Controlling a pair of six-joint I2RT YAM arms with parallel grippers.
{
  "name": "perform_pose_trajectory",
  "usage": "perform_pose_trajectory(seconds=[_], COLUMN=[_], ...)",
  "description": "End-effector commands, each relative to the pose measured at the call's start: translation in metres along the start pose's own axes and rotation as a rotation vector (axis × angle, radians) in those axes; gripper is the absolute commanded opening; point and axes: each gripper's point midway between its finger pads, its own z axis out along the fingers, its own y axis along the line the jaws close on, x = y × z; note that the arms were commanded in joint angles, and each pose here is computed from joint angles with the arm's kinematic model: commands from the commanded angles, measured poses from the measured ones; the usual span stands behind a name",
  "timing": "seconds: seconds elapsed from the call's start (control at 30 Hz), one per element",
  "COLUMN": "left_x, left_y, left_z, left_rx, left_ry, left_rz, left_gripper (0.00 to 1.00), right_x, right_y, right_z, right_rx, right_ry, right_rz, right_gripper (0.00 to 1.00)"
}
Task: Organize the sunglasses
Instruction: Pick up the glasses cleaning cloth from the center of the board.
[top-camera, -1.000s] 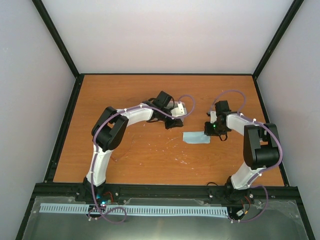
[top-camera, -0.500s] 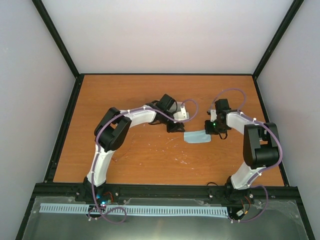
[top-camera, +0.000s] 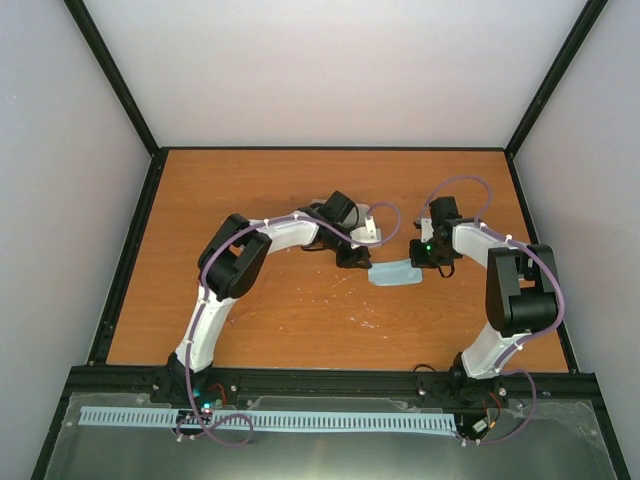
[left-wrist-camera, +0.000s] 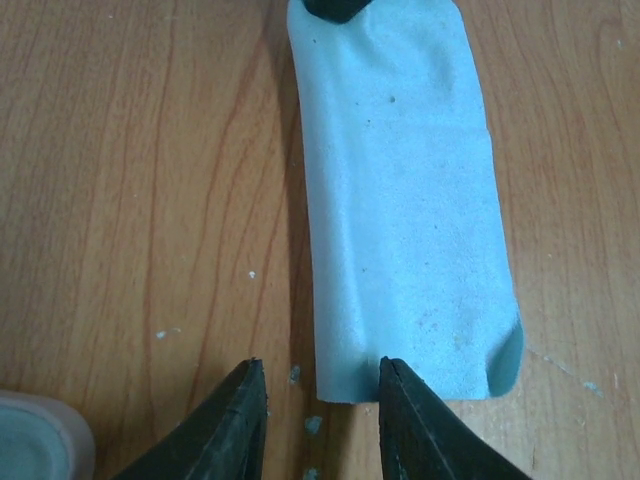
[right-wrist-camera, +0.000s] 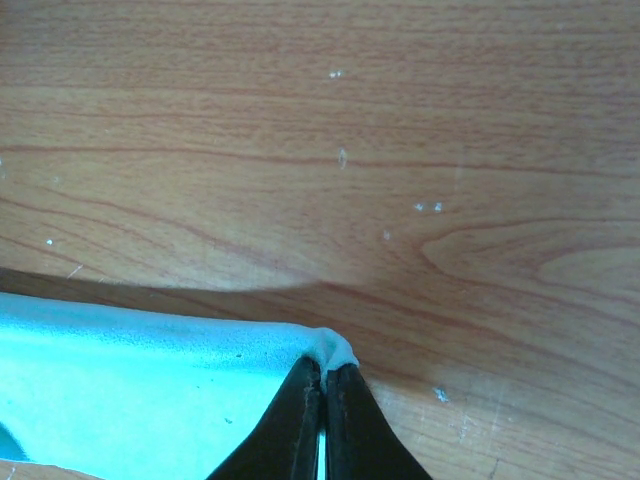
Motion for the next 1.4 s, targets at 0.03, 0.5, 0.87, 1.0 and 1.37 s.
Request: perform_pose_trajectory(seconds=[0.03, 0.5, 0.87, 1.0, 1.37], left_x=[-0.012, -0.012, -0.011, -0.014, -0.02], left_y=[0.004, -0.002, -0.001, -0.001, 0.01], left_z=[0.002, 0.008, 0.009, 0.005, -0.02], left_rx=[0.004, 0.035, 0.041, 0.034, -0.019], left_ry=[-0.012, -0.008, 0.006, 0.004, -0.011], left_rz=[0.017, 0.012, 0.018, 0.025, 0.022], left_gripper=[0.31, 0.27, 0.01, 0.01, 0.01], right_x=[-0.007, -0.005, -0.005, -0.007, -0.014], right_y=[-0.001, 0.0, 0.003, 0.004, 0.01], right_z=[-0.001, 0.0, 0.0, -0.002, -0.007], right_rx=[0.0, -0.009, -0.022, -0.025, -0.055], right_ry=[-0.01, -0.006, -0.005, -0.013, -0.043], right_rz=[0.007, 0.008, 0.014, 0.018, 0.027], right_gripper=[0.03, 0.03, 0.03, 0.03, 0.03])
